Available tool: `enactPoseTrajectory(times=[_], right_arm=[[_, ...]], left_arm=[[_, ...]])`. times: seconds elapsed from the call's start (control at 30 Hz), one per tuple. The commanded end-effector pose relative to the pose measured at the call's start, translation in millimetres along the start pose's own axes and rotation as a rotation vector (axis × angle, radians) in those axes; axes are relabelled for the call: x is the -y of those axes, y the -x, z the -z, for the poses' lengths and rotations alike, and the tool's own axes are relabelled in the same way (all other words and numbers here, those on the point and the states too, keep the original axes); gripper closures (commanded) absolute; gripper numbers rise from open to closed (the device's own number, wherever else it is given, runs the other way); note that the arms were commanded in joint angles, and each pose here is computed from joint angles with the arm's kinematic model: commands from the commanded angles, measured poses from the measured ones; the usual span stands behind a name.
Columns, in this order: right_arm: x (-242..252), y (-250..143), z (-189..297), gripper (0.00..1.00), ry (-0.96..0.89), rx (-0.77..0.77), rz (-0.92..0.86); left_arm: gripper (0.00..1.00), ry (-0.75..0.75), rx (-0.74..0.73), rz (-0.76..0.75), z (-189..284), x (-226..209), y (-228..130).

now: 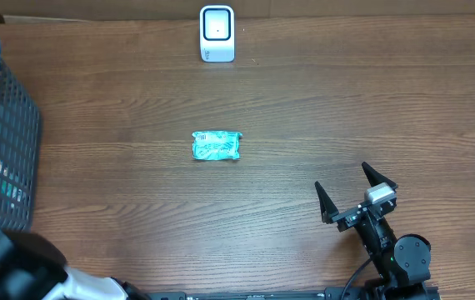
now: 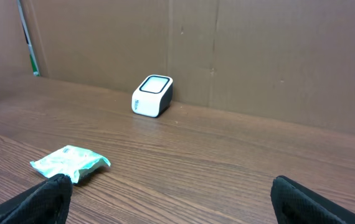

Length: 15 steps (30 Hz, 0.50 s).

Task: Scan the item barcode
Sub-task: 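Reach the left gripper into the basket and grasp the bread bag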

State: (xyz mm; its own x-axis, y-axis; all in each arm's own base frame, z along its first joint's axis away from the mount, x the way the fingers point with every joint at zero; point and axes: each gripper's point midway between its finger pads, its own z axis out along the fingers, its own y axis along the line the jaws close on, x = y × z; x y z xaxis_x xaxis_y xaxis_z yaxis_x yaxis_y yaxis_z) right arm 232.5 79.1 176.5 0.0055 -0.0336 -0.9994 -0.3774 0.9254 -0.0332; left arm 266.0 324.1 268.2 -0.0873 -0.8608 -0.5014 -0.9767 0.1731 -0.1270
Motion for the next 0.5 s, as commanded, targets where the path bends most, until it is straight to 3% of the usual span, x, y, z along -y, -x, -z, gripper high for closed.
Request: enactPoseTrajectory(times=[0.0,0.27,0.47], right_arm=[[1.5,-2.1,0.0,0.0,-0.008,0.003,-0.003],[1.5,-2.1,0.0,0.0,-0.008,0.003,-0.003],[1.5,-2.2,0.0,0.0,-0.008,0.003,-0.003]], left_arm=[[0.96,-0.102,0.156,-0.017,72.9,-2.2,15.2],[0.96,-0.357,0.289,-0.166,173.0,29.4,-15.7],[0.96,-0.48,0.243,-0.403,210.3,68.9,-85.2]])
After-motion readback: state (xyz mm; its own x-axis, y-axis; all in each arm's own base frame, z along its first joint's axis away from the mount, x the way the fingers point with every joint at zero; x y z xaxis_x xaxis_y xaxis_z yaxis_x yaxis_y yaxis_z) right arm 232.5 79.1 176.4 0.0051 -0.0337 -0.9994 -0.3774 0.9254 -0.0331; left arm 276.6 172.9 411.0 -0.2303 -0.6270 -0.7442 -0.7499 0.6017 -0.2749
